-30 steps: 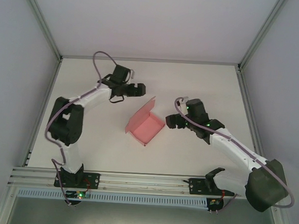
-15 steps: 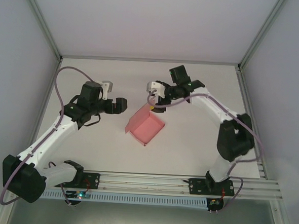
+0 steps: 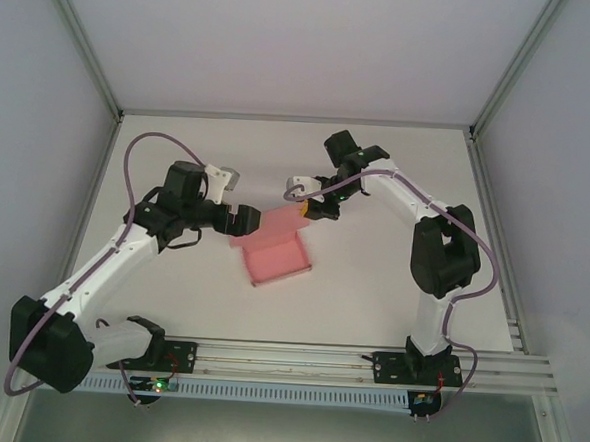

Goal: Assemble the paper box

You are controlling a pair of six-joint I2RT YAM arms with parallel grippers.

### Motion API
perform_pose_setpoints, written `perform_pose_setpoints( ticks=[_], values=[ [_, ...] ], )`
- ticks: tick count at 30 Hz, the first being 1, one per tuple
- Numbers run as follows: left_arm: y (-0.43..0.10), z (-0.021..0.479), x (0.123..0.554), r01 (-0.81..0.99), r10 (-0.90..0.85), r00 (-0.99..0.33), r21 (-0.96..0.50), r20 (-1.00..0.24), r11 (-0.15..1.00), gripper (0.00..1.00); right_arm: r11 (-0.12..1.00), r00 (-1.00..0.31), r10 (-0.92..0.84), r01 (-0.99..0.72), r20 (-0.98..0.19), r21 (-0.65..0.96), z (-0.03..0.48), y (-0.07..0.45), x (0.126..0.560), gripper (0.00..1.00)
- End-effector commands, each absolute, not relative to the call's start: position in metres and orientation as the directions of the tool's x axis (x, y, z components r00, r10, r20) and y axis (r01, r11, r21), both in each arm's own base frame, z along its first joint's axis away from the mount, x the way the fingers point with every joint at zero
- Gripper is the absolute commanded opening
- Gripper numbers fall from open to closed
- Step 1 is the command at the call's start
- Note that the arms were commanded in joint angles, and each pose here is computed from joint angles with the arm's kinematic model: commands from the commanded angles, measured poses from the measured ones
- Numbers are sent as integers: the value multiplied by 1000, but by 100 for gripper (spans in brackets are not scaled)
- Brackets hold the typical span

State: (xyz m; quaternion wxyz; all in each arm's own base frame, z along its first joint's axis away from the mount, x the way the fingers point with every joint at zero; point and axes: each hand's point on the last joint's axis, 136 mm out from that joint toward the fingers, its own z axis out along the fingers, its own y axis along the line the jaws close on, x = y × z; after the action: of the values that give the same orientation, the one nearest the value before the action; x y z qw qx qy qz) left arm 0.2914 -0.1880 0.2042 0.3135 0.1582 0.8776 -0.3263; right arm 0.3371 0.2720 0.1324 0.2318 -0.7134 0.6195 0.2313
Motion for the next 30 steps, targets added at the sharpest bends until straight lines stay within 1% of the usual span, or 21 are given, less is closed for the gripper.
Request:
perform_pose_setpoints(
  ticks=[1,4,7,9,11,13,14,15,17,19,20,22,24,27,29,30],
  values=[
    [-198,219,288,591,158,-697,-435,-700,679,100,-126,123,-803,-991,-583,-36,133,262,331,1],
    [-203,221,279,692,236,-617,-375,-751,617,100,-97,109,-811,-994,-575,-51,134,255,330,0],
    [-189,212,288,683,283,-586,-274,-759,677,100,-91,121,-809,-993,-575,-80,137,247,324,0],
    [-176,199,296,645,314,-603,-216,-733,733,100,-82,121,-809,-992,-575,-93,140,241,322,0],
    [-171,187,296,641,353,-628,-204,-694,740,100,-77,114,-805,-993,-582,-88,144,237,318,0],
    [-173,177,297,662,393,-634,-203,-666,722,100,-84,117,-805,-993,-582,-83,147,234,314,0],
    [-175,172,298,673,410,-633,-207,-657,710,96,-84,119,-804,-993,-582,-87,148,234,313,0],
    [-178,168,299,684,423,-638,-221,-643,695,84,-83,118,-804,-993,-583,-86,148,233,313,0],
    [-184,164,298,696,440,-656,-265,-614,668,73,-65,101,-806,-995,-583,-82,150,232,315,0],
    [-191,160,295,710,454,-662,-305,-596,635,67,-48,86,-807,-996,-584,-80,151,232,318,0],
    [-190,156,296,705,459,-668,-303,-585,641,62,-41,80,-807,-996,-586,-80,152,232,318,0],
    [-186,148,301,692,463,-680,-286,-569,663,58,-39,75,-808,-996,-585,-74,151,231,317,0],
    [-187,144,304,692,470,-683,-291,-559,660,51,-29,68,-807,-997,-587,-76,152,231,317,0],
    [-194,142,304,686,456,-698,-333,-552,647,35,19,23,-813,-998,-581,-66,152,230,324,0],
    [-195,141,307,677,444,-705,-338,-553,653,14,34,0,-819,-998,-574,-49,149,230,326,0],
    [-194,140,311,663,429,-713,-333,-555,671,7,49,-17,-819,-998,-573,-41,149,230,327,0]
  ],
)
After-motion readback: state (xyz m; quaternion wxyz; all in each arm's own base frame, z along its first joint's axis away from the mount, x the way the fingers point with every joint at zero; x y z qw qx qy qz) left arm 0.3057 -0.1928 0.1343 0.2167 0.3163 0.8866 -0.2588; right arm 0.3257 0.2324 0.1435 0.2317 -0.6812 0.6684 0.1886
